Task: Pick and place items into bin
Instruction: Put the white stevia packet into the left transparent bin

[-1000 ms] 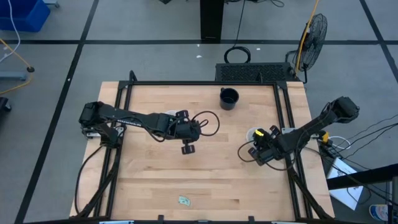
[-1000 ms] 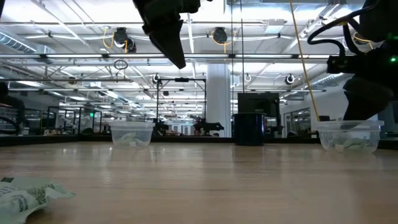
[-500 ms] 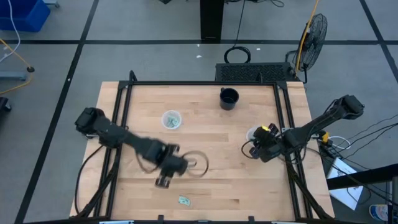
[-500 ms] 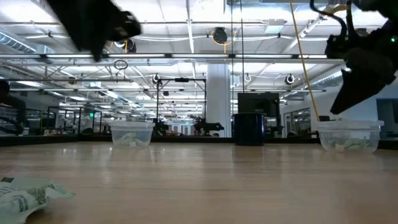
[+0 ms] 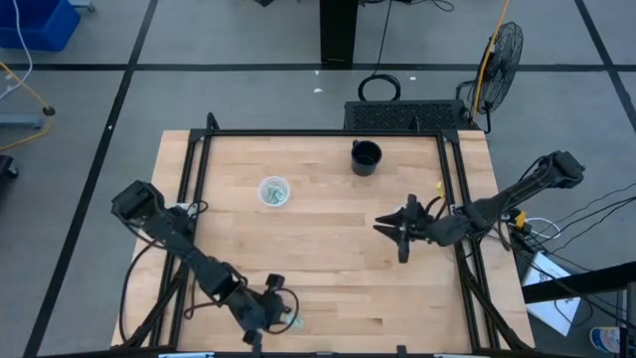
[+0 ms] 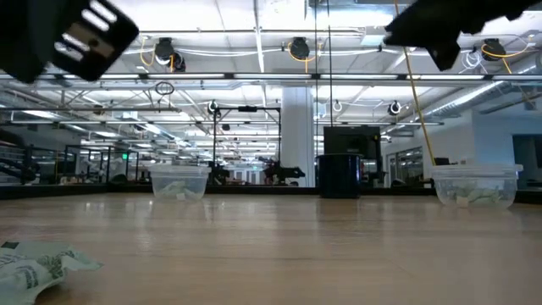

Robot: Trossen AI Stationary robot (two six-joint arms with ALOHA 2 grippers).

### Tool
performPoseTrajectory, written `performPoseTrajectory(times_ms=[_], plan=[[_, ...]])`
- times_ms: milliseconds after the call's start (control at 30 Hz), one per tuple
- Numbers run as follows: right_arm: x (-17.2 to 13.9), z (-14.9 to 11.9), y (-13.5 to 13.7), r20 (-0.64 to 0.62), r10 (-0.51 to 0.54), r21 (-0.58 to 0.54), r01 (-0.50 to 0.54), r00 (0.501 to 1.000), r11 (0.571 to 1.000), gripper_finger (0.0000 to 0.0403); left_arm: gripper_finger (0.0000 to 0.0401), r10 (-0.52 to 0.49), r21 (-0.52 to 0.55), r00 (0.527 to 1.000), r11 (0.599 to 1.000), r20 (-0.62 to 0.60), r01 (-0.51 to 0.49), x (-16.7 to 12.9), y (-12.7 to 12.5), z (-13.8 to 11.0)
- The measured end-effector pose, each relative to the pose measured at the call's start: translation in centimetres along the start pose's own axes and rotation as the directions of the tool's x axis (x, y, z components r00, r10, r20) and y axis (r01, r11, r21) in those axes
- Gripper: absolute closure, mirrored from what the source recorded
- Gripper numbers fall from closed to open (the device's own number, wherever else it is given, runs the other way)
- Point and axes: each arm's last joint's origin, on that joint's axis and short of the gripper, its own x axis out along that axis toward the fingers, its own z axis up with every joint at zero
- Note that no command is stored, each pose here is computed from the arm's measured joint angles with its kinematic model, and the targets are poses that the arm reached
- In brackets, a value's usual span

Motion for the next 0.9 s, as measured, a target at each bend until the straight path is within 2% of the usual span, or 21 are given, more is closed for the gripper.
performPoseTrajectory(times_ms=[133, 267, 333, 467, 600, 767, 900], plan=[[0.3, 0.7, 0.7, 0.074, 0.038, -0.026, -0.036, 0.997, 0.999, 0.031, 0.0281, 0.032, -0.078, 0.999, 0.996, 0.013, -0.031, 0.5, 1.1, -1.4], [0.7, 0.5, 0.9, 0.076, 0.039, -0.05, -0.035, 0.996, 0.998, 0.031, 0.0281, 0.069, -0.112, 0.997, 0.992, 0.035, -0.065, 1.0, 2.6, -2.8], [0.9, 0.2, 0.9, 0.066, 0.034, -0.051, -0.031, 0.997, 0.998, 0.031, 0.0281, 0.058, -0.125, 0.997, 0.991, 0.055, -0.05, 1.1, 3.0, -3.3], [1.3, -0.3, 1.0, 0.042, 0.022, -0.073, -0.019, 0.999, 0.997, 0.031, 0.0281, 0.028, -0.128, 0.991, 0.992, 0.128, -0.011, 1.4, 2.9, -3.4], [1.5, -0.4, 1.0, 0.036, 0.016, -0.079, -0.013, 0.999, 0.997, 0.031, 0.0281, 0.007, -0.105, 0.991, 0.994, 0.136, 0.007, 3.2, 2.4, -4.1], [1.5, -0.4, 1.0, 0.038, 0.017, -0.078, -0.014, 0.999, 0.997, 0.031, 0.0281, 0.002, -0.102, 0.997, 0.995, 0.076, 0.006, 5.2, 2.3, -5.3], [1.5, -0.4, 1.0, 0.036, 0.016, -0.079, -0.014, 0.999, 0.997, 0.031, 0.0281, 0.005, -0.109, 0.998, 0.994, 0.062, 0.002, 5.4, 2.4, -5.5]])
